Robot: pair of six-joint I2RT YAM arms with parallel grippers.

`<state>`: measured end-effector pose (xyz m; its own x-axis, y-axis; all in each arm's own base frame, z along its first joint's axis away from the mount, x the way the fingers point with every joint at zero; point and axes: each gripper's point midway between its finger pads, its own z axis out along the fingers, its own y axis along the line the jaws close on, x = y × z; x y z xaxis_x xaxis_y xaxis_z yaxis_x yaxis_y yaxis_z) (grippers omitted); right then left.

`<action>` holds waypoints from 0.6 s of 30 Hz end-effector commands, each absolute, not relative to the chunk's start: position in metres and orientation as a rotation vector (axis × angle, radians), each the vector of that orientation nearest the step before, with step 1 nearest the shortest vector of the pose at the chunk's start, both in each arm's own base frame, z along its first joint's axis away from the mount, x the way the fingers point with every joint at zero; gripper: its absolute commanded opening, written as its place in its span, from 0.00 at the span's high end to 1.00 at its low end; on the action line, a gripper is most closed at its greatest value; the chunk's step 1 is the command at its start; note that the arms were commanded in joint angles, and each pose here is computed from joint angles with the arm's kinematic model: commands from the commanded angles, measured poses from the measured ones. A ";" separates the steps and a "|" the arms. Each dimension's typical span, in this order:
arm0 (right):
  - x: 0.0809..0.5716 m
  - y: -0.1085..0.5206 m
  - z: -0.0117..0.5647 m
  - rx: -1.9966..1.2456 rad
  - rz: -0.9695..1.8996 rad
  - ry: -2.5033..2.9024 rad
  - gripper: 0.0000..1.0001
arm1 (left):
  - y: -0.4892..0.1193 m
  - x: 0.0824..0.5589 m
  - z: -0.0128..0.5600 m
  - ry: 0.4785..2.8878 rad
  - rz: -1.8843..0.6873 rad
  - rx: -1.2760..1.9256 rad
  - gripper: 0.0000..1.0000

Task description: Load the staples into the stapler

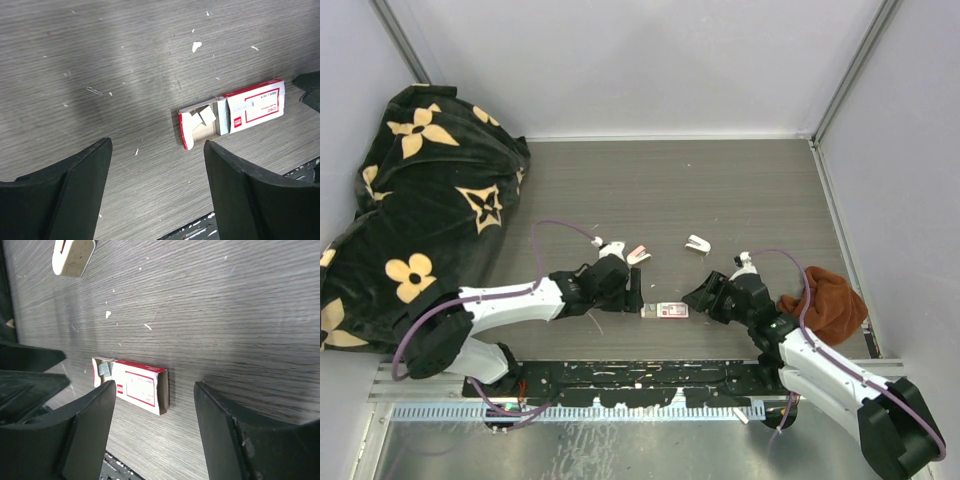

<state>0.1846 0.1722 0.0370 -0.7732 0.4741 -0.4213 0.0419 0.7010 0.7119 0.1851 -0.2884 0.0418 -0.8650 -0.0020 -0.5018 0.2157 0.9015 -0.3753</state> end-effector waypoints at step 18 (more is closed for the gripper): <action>0.223 0.153 0.102 0.224 0.733 2.117 0.21 | -0.270 0.285 0.135 2.220 -0.579 0.458 0.09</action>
